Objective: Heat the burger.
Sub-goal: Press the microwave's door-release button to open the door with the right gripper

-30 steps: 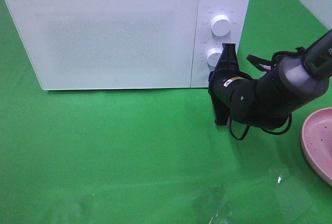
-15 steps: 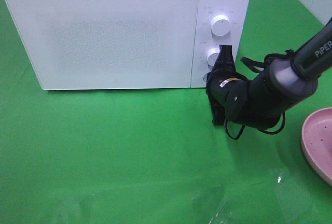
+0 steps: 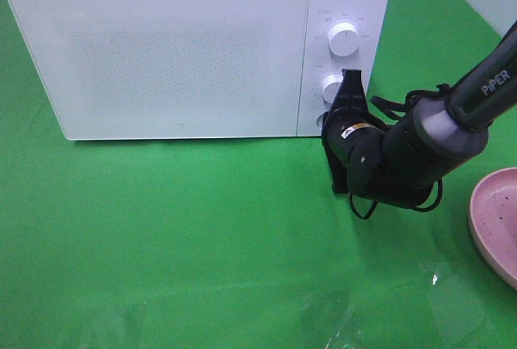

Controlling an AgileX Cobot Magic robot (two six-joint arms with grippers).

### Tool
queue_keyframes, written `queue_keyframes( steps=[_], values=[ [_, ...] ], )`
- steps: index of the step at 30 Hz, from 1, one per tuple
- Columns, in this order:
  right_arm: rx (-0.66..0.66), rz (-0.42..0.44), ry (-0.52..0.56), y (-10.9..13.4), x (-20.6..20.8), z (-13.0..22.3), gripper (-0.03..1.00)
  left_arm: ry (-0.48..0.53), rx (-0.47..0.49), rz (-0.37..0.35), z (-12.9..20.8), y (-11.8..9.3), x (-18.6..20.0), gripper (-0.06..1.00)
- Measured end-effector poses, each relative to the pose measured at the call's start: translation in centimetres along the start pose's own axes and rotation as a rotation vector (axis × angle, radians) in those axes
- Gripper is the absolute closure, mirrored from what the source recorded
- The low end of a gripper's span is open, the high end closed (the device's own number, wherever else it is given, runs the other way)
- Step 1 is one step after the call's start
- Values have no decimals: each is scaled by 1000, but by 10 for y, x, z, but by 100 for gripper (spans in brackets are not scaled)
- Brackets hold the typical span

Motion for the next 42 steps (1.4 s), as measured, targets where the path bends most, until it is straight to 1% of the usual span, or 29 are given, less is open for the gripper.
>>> queue_keyframes(
  steps=[5,10,20,32,36,42],
  values=[
    [-14,-12,-16,3,-1,0,97,0,0,0,0,0,0,1],
    [0,-20,-24,3,-7,3,97,0,0,0,0,0,0,1],
    [-4,-11,-54,-1,-13,5,97,0,0,0,0,0,0,1],
    [0,-9,-53,-1,-12,5,97,0,0,0,0,0,0,1],
    [-20,25,-34,-2,-13,9,97,0,0,0,0,0,0,1],
    [-30,33,-27,-1,-11,9,96,0,0,0,0,0,0,1]
  ],
)
Point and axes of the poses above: a point on each arm's last joint axis where the gripper is mounted, x pointing back along that axis away from the gripper, y along the wrist's bending axis when the last joint is at zero, z = x × y, the point moved 7 cm from there along -x, pointing out along that axis toward the gripper, and after that the axes turned 10 degrees about x, right-handed, at the moved point
